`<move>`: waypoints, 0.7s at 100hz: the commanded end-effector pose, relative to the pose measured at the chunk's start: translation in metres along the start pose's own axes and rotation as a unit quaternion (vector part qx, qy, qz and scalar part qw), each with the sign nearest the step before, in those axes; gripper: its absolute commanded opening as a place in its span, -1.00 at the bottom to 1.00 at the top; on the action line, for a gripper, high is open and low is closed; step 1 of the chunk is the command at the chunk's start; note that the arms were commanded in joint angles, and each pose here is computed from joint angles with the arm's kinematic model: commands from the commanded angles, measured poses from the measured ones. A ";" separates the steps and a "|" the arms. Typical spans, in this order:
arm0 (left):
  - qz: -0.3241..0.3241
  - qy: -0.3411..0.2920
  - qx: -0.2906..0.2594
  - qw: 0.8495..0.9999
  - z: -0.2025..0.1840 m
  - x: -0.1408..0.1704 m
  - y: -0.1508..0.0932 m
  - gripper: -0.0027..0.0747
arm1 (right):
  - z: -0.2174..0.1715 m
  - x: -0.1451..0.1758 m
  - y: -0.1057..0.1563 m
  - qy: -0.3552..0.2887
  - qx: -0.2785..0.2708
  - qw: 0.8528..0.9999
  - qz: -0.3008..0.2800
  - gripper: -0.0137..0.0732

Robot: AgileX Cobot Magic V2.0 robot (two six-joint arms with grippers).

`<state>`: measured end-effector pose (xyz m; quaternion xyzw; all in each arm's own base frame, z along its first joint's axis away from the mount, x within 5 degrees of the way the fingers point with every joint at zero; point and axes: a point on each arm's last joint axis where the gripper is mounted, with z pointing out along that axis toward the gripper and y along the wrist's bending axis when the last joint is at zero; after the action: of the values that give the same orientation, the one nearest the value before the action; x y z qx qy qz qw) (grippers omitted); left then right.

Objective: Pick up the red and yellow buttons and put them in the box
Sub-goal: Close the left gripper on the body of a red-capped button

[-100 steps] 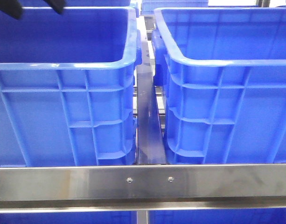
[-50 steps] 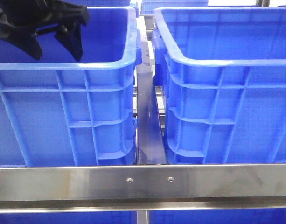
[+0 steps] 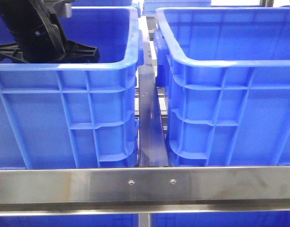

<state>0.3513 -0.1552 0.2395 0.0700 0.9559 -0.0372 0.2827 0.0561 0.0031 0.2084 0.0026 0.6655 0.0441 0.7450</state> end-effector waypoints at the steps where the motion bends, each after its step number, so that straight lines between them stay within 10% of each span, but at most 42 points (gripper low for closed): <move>1: -0.005 -0.064 0.021 0.998 -0.023 -0.018 -0.004 0.37 | -0.002 -0.009 0.001 -0.052 -0.003 0.999 -0.002 -0.84; 70: -0.025 -0.078 0.018 0.996 -0.022 -0.023 0.007 0.37 | -0.002 -0.009 0.001 -0.052 -0.003 0.999 -0.002 -0.84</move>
<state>0.3577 -0.1479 0.2415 0.0514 0.9514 -0.0439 0.3003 0.0561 0.0031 0.2084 0.0026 0.6655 0.0441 0.7450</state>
